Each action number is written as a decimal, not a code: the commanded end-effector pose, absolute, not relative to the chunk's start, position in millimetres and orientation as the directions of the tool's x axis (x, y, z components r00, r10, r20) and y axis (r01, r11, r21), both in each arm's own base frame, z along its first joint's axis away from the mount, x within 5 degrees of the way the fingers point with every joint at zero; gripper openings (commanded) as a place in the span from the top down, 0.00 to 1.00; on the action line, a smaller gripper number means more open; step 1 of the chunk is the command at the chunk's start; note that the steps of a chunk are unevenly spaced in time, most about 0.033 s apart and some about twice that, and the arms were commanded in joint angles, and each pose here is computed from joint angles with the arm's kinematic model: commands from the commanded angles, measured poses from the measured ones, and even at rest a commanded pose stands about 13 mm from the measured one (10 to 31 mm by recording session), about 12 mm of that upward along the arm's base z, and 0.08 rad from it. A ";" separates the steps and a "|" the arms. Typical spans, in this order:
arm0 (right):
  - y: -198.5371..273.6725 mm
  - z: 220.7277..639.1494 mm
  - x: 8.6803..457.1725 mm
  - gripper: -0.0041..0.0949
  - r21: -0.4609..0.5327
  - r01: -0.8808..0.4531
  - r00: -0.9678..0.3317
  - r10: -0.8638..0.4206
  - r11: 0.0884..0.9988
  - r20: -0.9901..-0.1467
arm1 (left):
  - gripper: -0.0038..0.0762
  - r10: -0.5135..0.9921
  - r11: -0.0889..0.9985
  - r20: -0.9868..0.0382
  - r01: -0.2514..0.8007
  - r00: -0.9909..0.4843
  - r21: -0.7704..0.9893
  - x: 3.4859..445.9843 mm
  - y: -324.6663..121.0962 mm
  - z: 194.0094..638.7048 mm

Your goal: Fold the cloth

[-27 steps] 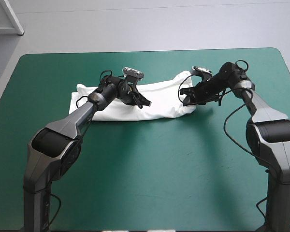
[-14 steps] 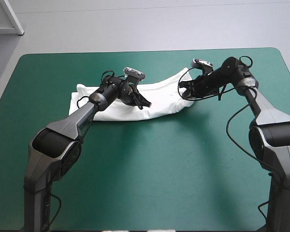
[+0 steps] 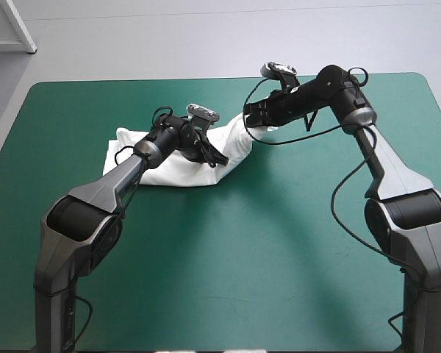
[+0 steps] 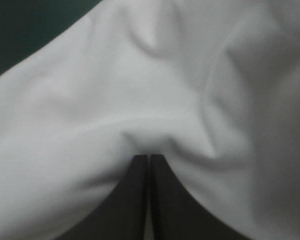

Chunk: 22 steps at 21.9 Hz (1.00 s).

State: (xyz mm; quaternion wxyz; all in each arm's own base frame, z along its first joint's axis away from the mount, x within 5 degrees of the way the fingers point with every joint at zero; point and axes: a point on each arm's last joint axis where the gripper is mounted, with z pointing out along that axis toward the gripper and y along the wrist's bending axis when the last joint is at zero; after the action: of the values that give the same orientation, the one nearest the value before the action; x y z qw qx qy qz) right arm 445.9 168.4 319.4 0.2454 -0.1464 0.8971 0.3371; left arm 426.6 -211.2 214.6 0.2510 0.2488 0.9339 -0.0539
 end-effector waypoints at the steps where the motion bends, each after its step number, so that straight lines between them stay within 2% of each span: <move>1: 176.3 368.9 427.5 0.98 0.523 -0.507 -0.761 -0.071 0.685 -0.645 | 0.93 0.395 0.883 -0.572 0.469 -0.719 0.021 417.8 -198.4 267.8; 4: 184.9 370.4 423.7 0.98 0.511 -0.533 -0.749 -0.095 0.675 -0.656 | 0.93 0.384 0.894 -0.572 0.447 -0.725 0.034 412.9 -182.5 287.5; 8: 198.6 371.8 418.7 0.98 0.499 -0.569 -0.731 -0.124 0.653 -0.672 | 0.93 0.373 0.912 -0.599 0.398 -0.708 0.099 396.0 -145.8 337.0; 10: 215.6 378.1 412.7 0.98 0.487 -0.608 -0.705 -0.144 0.627 -0.694 | 0.93 0.371 0.924 -0.550 0.356 -0.748 0.139 379.5 -119.4 358.0; 13: 233.8 385.2 408.3 0.98 0.470 -0.651 -0.671 -0.163 0.597 -0.723 | 0.93 0.368 0.930 -0.493 0.328 -0.788 0.169 365.0 -102.1 366.4; 16: 266.4 388.5 403.7 0.98 0.462 -0.701 -0.637 -0.184 0.544 -0.749 | 0.93 0.349 0.937 -0.508 0.282 -0.787 0.208 342.5 -86.6 380.7; 19: 299.3 379.1 402.3 0.98 0.457 -0.740 -0.611 -0.209 0.493 -0.763 | 0.93 0.308 0.947 -0.480 0.217 -0.822 0.237 313.0 -71.8 385.8; 22: 325.3 364.6 401.1 0.98 0.477 -0.757 -0.608 -0.212 0.447 -0.765 | 0.93 0.278 0.955 -0.451 0.197 -0.848 0.220 291.9 -65.8 382.8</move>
State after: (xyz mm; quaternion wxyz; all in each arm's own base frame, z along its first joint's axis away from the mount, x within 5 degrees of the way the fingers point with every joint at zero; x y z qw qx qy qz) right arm 417.1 315.1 322.7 0.2699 -0.3038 0.8310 0.3798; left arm 314.7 -73.8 363.9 0.2194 0.1453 0.9611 0.0842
